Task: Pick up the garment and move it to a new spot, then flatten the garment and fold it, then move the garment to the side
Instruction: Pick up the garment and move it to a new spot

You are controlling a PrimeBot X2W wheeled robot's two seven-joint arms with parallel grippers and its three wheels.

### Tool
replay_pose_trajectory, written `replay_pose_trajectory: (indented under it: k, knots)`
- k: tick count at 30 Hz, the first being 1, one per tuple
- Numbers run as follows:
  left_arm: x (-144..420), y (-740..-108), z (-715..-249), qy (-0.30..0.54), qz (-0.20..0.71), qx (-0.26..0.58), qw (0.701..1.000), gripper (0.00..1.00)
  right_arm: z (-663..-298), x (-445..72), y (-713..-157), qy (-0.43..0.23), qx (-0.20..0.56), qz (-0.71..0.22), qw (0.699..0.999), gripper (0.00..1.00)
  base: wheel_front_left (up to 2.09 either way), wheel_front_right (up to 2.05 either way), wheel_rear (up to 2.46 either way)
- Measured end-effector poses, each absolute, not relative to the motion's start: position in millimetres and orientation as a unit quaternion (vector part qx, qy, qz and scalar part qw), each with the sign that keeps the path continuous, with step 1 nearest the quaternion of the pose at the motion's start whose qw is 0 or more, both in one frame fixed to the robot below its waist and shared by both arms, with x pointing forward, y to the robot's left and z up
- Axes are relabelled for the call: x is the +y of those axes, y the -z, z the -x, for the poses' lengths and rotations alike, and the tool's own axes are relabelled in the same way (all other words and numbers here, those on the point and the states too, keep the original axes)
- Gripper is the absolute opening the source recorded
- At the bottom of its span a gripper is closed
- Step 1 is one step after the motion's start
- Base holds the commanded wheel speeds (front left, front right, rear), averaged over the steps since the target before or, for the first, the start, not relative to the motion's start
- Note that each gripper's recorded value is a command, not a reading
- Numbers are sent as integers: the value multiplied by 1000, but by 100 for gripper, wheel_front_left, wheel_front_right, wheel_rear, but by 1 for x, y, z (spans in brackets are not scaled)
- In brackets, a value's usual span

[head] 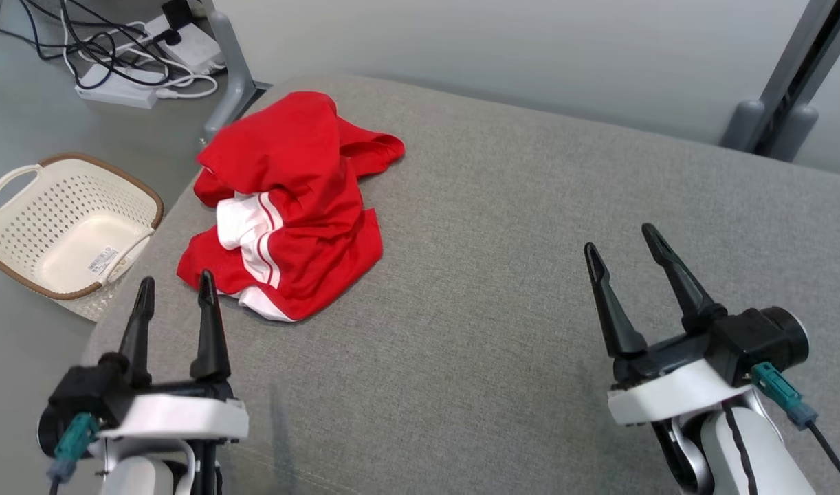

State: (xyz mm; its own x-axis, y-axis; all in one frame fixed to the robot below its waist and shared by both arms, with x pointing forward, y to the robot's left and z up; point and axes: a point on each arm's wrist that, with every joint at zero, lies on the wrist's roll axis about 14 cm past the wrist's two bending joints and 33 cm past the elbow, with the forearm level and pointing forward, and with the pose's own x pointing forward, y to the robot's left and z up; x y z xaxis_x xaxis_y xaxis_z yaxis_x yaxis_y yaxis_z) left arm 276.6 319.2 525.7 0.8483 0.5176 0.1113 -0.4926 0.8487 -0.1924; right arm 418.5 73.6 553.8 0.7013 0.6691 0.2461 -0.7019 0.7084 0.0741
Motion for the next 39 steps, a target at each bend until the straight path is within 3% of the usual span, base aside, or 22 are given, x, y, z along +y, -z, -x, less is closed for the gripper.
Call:
replay_pose_trajectory:
  k: [12,24,33,39]
  knots:
    - [335,-486,-386,-175,48,55,982,100,-464,63,-522,-353,-95,-73,928,100,0,0,0]
    - [338,-458,-480,-119,-5,171,978,100,-488,29,-483,-314,-63,-65,945,100,0,0,0]
    - [348,-403,-488,-116,-17,313,942,100,-490,8,-470,-290,-47,-57,954,100,0,0,0]
    - [355,-391,-484,-119,-27,347,930,100,-490,3,-468,-284,-45,-56,956,100,0,0,0]
